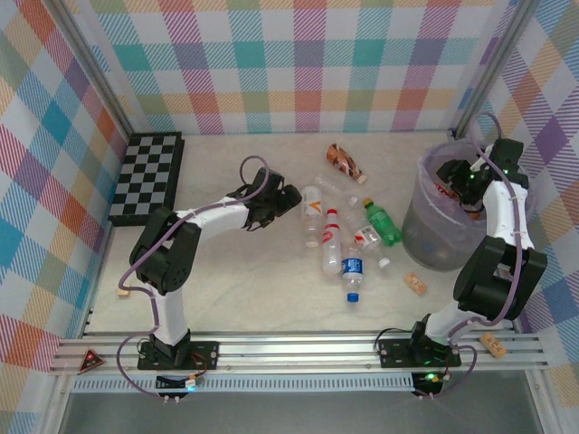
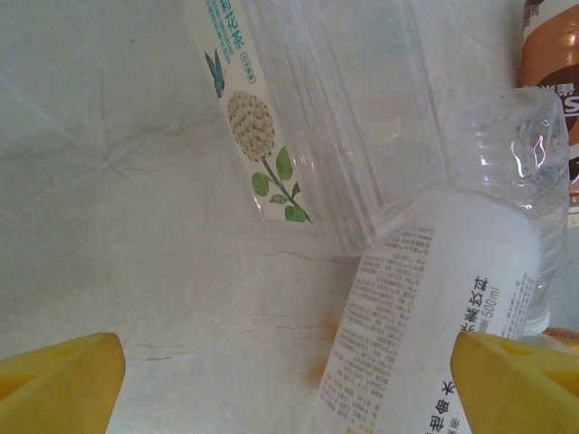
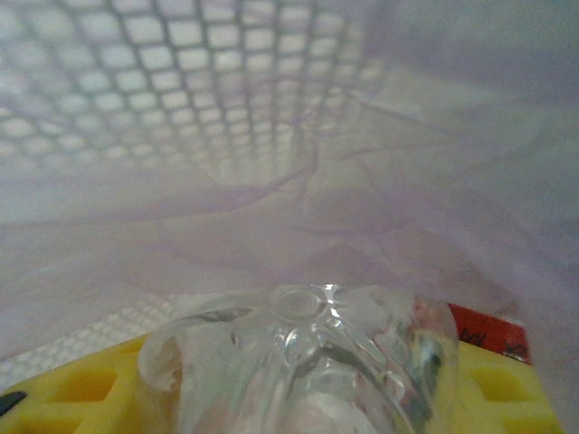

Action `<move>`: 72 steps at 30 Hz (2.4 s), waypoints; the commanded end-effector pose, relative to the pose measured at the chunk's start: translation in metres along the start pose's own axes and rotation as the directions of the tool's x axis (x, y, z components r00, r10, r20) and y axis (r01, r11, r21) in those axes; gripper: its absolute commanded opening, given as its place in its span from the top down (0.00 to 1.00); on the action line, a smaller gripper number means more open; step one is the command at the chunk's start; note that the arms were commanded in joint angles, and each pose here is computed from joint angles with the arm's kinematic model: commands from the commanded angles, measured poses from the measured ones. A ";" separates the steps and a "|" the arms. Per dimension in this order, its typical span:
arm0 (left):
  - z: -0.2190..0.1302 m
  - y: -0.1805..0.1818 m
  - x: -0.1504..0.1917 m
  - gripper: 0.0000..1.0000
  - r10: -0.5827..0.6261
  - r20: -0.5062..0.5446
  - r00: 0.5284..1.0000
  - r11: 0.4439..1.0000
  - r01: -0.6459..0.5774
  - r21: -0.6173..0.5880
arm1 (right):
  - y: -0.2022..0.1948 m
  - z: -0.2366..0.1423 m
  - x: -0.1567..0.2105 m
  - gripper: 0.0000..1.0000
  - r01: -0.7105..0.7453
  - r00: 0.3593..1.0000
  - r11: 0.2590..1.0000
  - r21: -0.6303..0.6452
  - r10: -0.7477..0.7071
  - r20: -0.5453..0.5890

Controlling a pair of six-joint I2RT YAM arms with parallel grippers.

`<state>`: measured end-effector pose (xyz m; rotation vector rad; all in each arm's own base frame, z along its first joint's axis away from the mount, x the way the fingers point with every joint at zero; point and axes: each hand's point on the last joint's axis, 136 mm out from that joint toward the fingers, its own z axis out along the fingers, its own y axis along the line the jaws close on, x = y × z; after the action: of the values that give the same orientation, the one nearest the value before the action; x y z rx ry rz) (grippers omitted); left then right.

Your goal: Put the plastic bottles in the bin

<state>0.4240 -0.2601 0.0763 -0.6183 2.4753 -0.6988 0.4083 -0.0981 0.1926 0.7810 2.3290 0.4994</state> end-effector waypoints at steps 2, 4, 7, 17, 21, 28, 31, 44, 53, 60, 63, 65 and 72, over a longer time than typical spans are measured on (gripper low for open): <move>0.004 -0.007 -0.010 0.08 -0.043 0.015 0.999 0.999 0.043 0.029 | 0.014 -0.034 0.011 0.29 0.030 0.999 1.000 -0.003 -0.030 -0.023; 0.005 -0.007 -0.008 0.08 -0.049 0.008 0.999 0.998 0.049 0.033 | 0.023 -0.052 0.006 0.18 0.049 0.999 0.999 -0.013 -0.048 0.013; 0.005 -0.007 -0.008 0.08 -0.054 0.006 0.999 0.998 0.054 0.033 | 0.040 -0.084 0.003 0.09 0.082 0.994 0.995 -0.050 -0.078 0.073; 0.015 -0.011 -0.017 0.03 -0.070 0.030 0.997 0.997 0.070 0.020 | 0.085 -0.160 0.024 0.04 0.176 0.975 0.969 -0.175 -0.147 0.165; 0.019 -0.012 -0.032 0.02 -0.079 0.096 0.992 0.997 0.079 0.007 | 0.105 -0.181 0.041 0.04 0.209 0.971 0.938 -0.276 -0.166 0.173; 0.042 -0.006 -0.048 0.03 -0.123 0.105 0.987 0.992 0.126 -0.019 | 0.115 -0.195 0.062 0.04 0.232 0.969 0.913 -0.335 -0.189 0.157; 0.051 -0.006 -0.051 0.03 -0.119 0.094 0.989 0.992 0.122 -0.035 | 0.114 -0.195 0.067 0.04 0.229 0.971 0.910 -0.346 -0.187 0.150; 0.050 -0.001 -0.052 0.31 -0.124 0.091 0.988 0.992 0.127 -0.024 | 0.122 -0.200 0.074 0.05 0.225 0.973 0.890 -0.397 -0.183 0.142; 0.005 -0.021 -0.059 0.39 -0.025 0.113 0.993 0.999 0.021 0.036 | 0.140 -0.213 0.079 0.07 0.222 0.975 0.845 -0.486 -0.181 0.131; -0.061 -0.053 -0.048 0.43 0.135 0.116 0.984 0.965 -0.158 0.211 | 0.175 -0.219 0.095 0.07 0.272 0.959 0.774 -0.572 -0.265 0.098; -0.090 -0.070 -0.032 0.48 0.225 0.101 0.969 0.911 -0.246 0.331 | 0.194 -0.210 0.106 0.07 0.284 0.948 0.749 -0.599 -0.311 0.059; -0.109 -0.080 -0.024 0.53 0.265 0.103 0.959 0.868 -0.283 0.408 | 0.207 -0.199 0.114 0.08 0.273 0.944 0.738 -0.617 -0.330 0.023; -0.177 -0.100 0.009 0.62 0.319 0.140 0.938 0.697 -0.331 0.636 | 0.264 -0.146 0.169 0.08 0.265 0.886 0.694 -0.669 -0.449 -0.115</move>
<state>0.3692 -0.2681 0.2233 -0.0844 2.1709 -1.1578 0.2996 0.1645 0.3632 -0.0708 2.2355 1.1844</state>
